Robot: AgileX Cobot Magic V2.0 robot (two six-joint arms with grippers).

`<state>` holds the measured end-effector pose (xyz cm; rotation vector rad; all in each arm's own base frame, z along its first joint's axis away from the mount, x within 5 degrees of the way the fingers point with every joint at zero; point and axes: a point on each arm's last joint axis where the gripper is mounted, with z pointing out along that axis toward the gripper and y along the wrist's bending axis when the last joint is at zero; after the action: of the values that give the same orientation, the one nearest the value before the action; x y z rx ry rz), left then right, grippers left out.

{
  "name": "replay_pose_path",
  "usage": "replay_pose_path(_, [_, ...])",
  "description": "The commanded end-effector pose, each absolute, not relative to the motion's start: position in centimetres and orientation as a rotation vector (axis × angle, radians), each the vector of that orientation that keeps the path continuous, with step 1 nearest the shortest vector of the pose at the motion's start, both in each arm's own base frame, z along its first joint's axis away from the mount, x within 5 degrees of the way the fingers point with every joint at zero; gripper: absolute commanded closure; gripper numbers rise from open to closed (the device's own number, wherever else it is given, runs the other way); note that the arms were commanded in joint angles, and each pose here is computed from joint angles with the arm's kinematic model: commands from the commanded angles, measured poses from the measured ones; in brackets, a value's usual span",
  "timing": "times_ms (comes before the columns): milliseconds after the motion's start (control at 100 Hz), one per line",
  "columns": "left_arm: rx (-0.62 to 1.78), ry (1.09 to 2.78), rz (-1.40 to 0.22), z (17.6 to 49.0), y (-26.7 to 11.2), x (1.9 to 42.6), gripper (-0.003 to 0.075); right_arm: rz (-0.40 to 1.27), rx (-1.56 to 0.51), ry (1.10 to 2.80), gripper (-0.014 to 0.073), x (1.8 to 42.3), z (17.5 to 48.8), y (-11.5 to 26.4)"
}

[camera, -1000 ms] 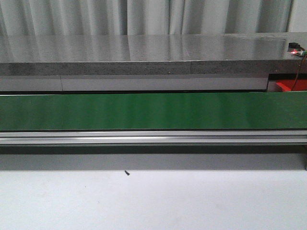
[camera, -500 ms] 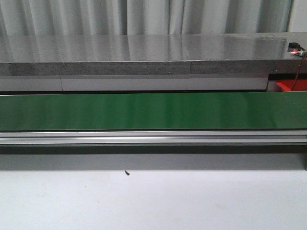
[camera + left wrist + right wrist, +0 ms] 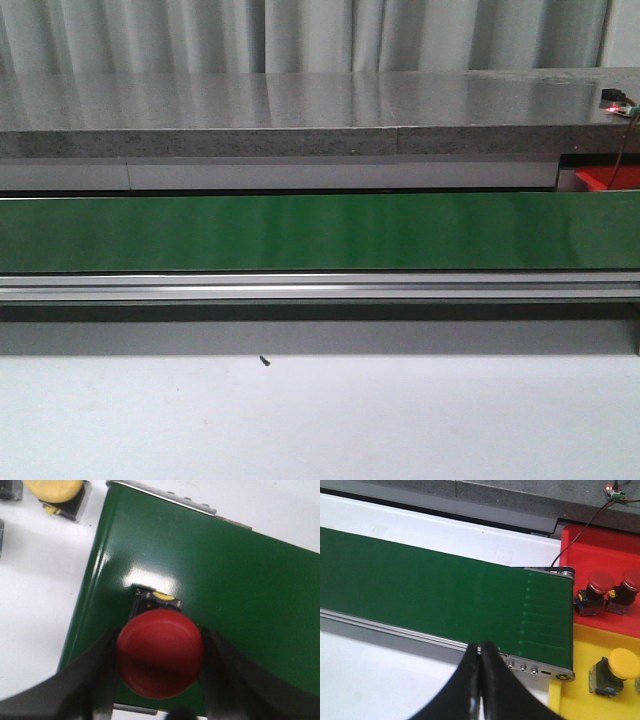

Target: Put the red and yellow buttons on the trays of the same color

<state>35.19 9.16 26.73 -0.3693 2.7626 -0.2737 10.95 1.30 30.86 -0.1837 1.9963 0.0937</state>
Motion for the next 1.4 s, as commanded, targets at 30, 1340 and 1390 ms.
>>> replay_pose_path(30, [-0.351,2.670,-0.304,29.3,8.5,35.1,0.0209,0.081,-0.163,1.909,0.0663,11.1,32.2,1.2])
replay_pose_path(1340, [-0.558,2.588,0.007,27.3,19.6,36.4,0.0132,0.082,-0.164,1.911,0.0663,11.1,32.2,1.2])
replay_pose_path(1390, [-0.557,2.589,0.009,27.1,19.8,36.7,0.0132,0.082,-0.164,1.911,0.0663,11.1,32.2,1.2])
